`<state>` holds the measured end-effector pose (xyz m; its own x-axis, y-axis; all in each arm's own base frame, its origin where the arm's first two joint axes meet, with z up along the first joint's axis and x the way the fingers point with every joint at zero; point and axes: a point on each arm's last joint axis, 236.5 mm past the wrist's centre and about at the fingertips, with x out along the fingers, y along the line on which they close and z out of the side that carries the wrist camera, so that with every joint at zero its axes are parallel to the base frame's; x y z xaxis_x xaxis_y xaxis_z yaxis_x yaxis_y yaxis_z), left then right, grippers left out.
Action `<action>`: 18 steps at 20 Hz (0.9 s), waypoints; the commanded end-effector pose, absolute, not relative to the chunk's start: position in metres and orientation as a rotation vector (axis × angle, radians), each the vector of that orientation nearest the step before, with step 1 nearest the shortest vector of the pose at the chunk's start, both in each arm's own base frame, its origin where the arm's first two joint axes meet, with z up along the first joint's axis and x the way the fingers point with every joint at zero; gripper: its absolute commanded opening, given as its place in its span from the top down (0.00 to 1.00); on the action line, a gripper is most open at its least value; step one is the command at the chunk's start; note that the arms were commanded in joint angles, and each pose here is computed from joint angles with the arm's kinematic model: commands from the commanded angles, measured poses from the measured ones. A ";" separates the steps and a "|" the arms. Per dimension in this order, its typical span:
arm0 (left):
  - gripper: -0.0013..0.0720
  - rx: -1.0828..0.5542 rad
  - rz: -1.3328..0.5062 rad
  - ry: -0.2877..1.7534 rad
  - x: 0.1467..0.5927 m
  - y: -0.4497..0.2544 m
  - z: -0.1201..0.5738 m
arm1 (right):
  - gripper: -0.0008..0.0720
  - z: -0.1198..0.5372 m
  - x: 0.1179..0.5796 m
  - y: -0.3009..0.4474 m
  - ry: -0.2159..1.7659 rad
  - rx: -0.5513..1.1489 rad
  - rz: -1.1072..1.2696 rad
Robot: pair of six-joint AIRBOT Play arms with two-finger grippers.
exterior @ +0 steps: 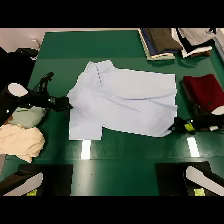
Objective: Fold the shirts.
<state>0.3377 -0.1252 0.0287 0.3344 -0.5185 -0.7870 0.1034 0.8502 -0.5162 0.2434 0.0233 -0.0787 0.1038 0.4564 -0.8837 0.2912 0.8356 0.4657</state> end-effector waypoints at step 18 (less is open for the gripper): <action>0.95 -0.089 -0.390 -0.205 0.216 -0.087 0.574 | 0.96 0.468 0.259 0.010 0.247 0.003 0.109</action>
